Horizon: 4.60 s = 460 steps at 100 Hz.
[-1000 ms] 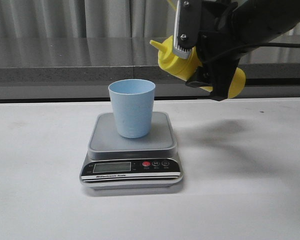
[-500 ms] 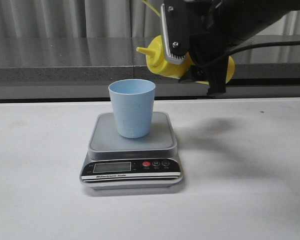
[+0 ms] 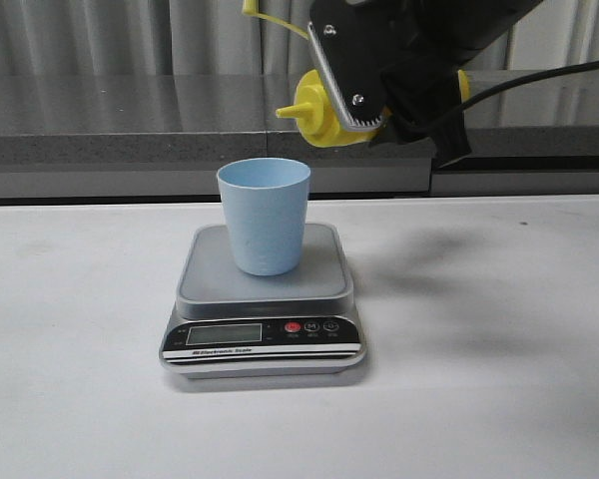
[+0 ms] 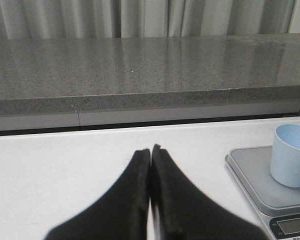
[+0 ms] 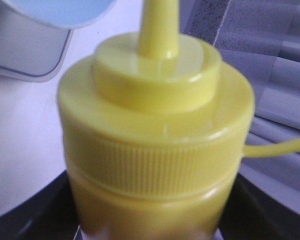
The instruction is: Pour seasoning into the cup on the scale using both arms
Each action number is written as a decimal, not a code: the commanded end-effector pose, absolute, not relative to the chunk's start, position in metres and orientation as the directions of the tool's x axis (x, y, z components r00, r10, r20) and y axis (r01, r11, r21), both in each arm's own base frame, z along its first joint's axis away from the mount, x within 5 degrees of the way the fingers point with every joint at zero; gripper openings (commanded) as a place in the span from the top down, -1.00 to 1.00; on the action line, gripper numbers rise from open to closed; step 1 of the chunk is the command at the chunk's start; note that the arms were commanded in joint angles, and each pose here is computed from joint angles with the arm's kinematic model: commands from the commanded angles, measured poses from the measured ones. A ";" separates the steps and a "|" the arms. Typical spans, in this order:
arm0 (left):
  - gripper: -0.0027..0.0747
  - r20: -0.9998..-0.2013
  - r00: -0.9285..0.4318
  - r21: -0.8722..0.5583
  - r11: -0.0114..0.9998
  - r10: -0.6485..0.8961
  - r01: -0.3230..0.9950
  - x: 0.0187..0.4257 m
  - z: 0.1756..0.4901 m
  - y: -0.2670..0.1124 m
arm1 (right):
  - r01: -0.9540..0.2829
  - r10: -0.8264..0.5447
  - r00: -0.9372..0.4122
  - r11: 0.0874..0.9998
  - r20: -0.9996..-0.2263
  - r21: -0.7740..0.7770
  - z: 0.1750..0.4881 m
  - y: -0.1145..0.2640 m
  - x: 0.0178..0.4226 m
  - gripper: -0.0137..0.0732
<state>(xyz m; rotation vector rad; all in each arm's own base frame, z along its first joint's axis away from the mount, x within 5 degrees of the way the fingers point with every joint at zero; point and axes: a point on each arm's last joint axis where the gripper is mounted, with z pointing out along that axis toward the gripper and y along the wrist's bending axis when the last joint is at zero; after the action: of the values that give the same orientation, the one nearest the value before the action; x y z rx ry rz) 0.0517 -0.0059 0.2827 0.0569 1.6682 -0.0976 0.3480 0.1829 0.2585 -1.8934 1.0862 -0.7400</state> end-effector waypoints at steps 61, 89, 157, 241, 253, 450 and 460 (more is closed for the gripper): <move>0.98 -0.999 -0.009 -0.049 0.994 -0.048 0.096 0.052 0.298 -0.006 | -0.400 -0.908 0.407 -0.083 -0.095 -0.913 0.291 0.185 0.345 -0.03; 0.98 -0.999 -0.009 -0.049 0.994 -0.048 0.096 0.052 0.298 -0.006 | -0.491 -0.874 0.307 0.192 -0.375 -0.850 0.294 0.188 0.344 -0.03; 0.98 -0.999 -0.009 -0.049 0.994 -0.048 0.096 0.052 0.298 -0.006 | -0.459 -0.334 0.078 0.825 -0.939 -0.331 0.312 0.137 0.350 -0.03; 0.98 -0.999 -0.009 -0.049 0.994 -0.048 0.096 0.052 0.298 -0.006 | -0.429 -0.063 0.081 0.899 -0.995 -0.091 0.227 0.106 0.288 -0.03; 0.98 -0.999 -0.009 -0.049 0.994 -0.048 0.096 0.052 0.298 -0.006 | -0.433 -0.054 0.086 0.897 -0.995 -0.086 0.218 0.107 0.292 -0.03; 0.98 -0.999 -0.009 -0.049 0.994 -0.048 0.096 0.052 0.298 -0.006 | -0.409 0.014 -0.028 0.912 -1.000 0.024 0.178 0.096 0.264 -0.82; 0.98 -0.999 -0.009 -0.049 0.994 -0.048 0.096 0.052 0.298 -0.006 | -0.385 0.025 -0.033 0.922 -0.999 0.036 0.182 0.089 0.251 -0.82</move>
<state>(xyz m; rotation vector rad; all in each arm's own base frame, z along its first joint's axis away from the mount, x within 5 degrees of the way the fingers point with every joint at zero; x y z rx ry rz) 0.0517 -0.0059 0.2827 0.0569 1.6682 -0.0976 0.2593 0.0955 0.1568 -0.3458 1.7127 0.3348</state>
